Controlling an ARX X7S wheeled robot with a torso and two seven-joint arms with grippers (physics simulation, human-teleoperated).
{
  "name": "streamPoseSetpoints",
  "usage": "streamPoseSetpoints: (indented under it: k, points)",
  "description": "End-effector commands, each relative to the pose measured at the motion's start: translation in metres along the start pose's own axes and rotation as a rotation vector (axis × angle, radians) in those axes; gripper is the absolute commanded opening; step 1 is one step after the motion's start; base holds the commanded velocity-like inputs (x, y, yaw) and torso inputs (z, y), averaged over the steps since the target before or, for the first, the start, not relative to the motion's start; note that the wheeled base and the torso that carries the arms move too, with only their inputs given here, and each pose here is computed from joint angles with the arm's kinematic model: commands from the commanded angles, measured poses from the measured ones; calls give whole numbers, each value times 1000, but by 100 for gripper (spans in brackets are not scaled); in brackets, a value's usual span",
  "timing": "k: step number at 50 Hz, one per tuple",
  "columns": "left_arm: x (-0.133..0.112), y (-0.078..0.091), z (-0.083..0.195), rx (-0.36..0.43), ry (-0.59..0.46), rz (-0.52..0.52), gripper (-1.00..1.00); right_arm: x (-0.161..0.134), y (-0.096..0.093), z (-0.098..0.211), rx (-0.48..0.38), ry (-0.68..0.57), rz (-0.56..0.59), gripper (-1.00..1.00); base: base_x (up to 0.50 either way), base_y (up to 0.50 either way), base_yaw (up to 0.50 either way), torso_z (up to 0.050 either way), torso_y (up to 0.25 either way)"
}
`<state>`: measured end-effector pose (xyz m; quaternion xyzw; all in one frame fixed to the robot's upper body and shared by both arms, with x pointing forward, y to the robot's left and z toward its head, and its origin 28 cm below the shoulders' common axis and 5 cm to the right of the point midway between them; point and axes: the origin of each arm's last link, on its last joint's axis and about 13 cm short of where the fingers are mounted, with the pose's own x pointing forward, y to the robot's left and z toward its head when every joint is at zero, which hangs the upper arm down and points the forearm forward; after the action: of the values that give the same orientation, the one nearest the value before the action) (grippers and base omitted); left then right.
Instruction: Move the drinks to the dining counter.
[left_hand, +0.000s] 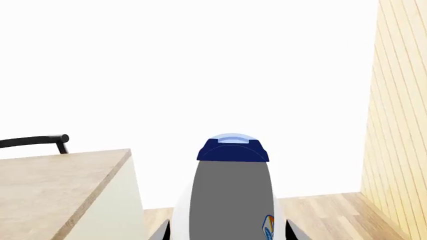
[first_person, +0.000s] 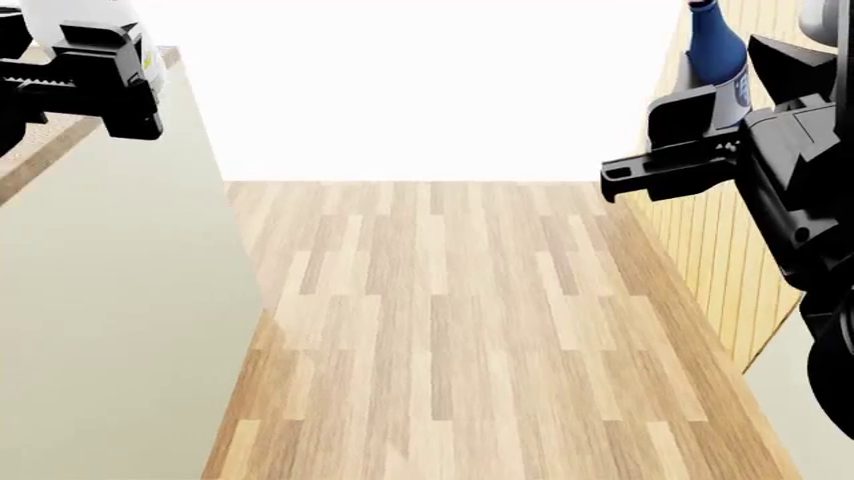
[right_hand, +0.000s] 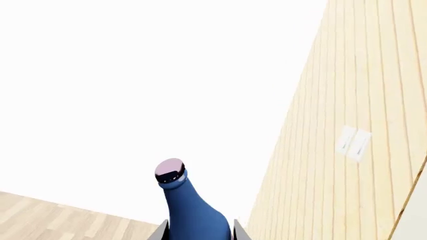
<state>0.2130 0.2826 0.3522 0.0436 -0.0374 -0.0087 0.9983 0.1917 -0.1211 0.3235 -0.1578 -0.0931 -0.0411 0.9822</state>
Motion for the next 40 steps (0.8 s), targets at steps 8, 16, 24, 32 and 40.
streamPoseSetpoints:
  k: [8, 16, 24, 32, 40]
  points:
    - [1, 1, 0, -9, -7, 5, -100, 2, -1, 3, -7, -16, -16, -100, -2, 500, 0, 0, 1]
    - [3, 0, -1, -12, -6, -2, -100, 3, -1, 5, -13, -14, -10, -100, -2, 500, 0, 0, 1]
    - [1, 1, -2, -14, -9, -1, -100, 2, 1, 6, -20, -17, -4, -100, -2, 500, 0, 1, 1]
    - [1, 1, -5, -18, -4, -1, -100, 3, 2, 6, -24, -17, 0, -100, -2, 500, 0, 0, 0]
    - [3, 1, -6, -17, 0, -2, -100, 4, 2, 5, -24, -13, 1, -100, -2, 500, 0, 0, 1]
